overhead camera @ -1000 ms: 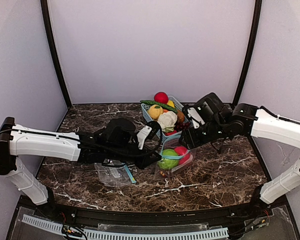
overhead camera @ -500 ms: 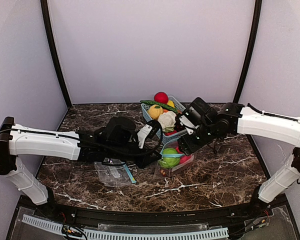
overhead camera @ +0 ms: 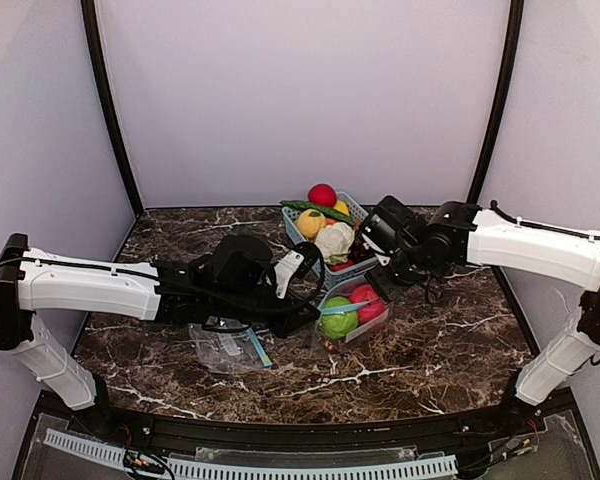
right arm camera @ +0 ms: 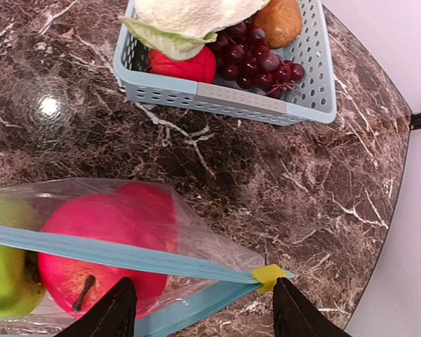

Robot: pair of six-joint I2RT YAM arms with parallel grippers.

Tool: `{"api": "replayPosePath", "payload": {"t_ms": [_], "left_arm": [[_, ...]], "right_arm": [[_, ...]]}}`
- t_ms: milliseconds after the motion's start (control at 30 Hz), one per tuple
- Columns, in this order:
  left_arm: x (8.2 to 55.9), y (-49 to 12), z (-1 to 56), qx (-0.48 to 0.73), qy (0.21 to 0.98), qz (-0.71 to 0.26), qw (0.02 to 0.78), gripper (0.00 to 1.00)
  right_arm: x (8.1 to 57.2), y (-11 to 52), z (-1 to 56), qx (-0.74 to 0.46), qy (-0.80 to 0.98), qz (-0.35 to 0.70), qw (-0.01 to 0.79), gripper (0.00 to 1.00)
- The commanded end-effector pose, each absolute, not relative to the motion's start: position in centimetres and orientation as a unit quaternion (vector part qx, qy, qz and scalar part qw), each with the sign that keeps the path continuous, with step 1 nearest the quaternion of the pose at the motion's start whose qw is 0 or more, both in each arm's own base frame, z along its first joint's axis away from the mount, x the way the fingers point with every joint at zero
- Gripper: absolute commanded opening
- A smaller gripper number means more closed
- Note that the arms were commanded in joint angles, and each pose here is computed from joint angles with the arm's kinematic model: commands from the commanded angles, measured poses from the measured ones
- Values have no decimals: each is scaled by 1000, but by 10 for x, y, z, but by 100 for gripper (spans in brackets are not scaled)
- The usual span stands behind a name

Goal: Place the food in the zip-top bag and seal the zipper
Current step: Adjust the fake fruit in the zipper food storage bag.

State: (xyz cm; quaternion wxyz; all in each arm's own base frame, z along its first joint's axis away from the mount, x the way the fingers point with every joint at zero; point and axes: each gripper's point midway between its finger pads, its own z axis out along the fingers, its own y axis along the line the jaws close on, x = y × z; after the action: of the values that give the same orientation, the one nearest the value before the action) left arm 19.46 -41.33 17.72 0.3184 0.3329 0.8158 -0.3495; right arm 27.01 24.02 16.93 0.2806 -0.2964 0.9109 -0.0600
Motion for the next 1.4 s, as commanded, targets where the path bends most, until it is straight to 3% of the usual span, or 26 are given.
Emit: {"api": "replayPosePath", "payload": {"t_ms": [0,200,400,600,1000,1367], "left_arm": [[198,-410,195,333,811,-349,332,1],[199,-411,197,334,810,-348,334,1],[199,-411,198,333,810,-348,335,1],[200,-411,200,335,808,-346,339,1],[202,-410,202,336,807,-343,342,1],[203,-406,200,334,811,-336,344,1]], "right_arm": [[280,218,180,-281,904,-128,295,63],[276,222,197,-268,908,-98,308,62],[255,261,238,-283,898,67,331,63],[236,298,235,-310,885,173,301,55],[236,311,176,-307,908,169,230,32],[252,289,146,-281,930,113,207,28]]}}
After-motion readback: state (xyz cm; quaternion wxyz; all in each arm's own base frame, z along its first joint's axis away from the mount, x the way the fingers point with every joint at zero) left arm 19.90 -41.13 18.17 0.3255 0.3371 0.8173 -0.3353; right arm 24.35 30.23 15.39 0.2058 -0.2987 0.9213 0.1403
